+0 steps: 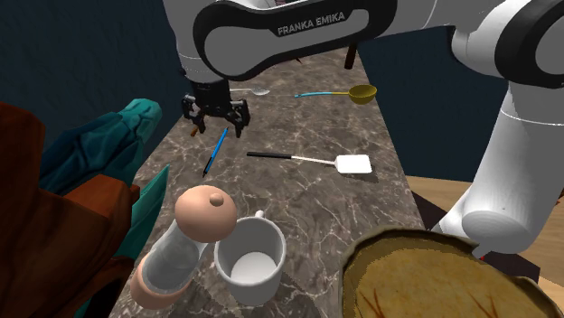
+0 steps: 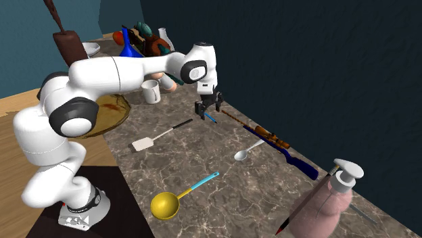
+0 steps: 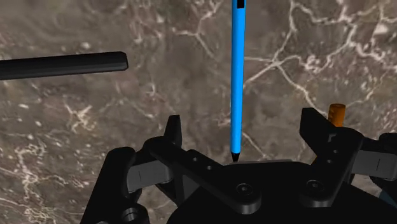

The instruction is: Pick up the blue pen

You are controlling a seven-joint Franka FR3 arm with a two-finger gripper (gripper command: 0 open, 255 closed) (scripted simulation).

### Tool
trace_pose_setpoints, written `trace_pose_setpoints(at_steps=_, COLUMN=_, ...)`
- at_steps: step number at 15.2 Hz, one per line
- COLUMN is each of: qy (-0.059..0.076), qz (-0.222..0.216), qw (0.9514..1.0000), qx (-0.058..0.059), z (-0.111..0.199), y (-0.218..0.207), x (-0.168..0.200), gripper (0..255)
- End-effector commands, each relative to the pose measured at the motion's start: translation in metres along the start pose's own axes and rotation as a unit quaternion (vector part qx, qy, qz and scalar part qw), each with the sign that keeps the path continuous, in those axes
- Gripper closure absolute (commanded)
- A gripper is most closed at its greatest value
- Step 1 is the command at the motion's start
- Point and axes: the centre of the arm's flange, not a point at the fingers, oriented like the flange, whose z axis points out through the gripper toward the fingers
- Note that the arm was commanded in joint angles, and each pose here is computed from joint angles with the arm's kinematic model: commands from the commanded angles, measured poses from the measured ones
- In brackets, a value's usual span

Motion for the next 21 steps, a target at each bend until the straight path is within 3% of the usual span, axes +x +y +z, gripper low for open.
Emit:
trace_pose_setpoints(at_steps=1, qy=0.000, qz=0.000, qw=1.0000, qx=0.000, z=0.002, y=0.001, x=0.000, gripper=255)
trace_pose_setpoints(at_steps=10, qy=0.000, qz=0.000, qw=1.0000, qx=0.000, z=0.002, y=0.000, x=-0.001, gripper=255)
trace_pose_setpoints(at_steps=21, qy=0.000, qz=0.000, qw=1.0000, qx=0.000, z=-0.056, y=-0.001, x=0.005, gripper=255)
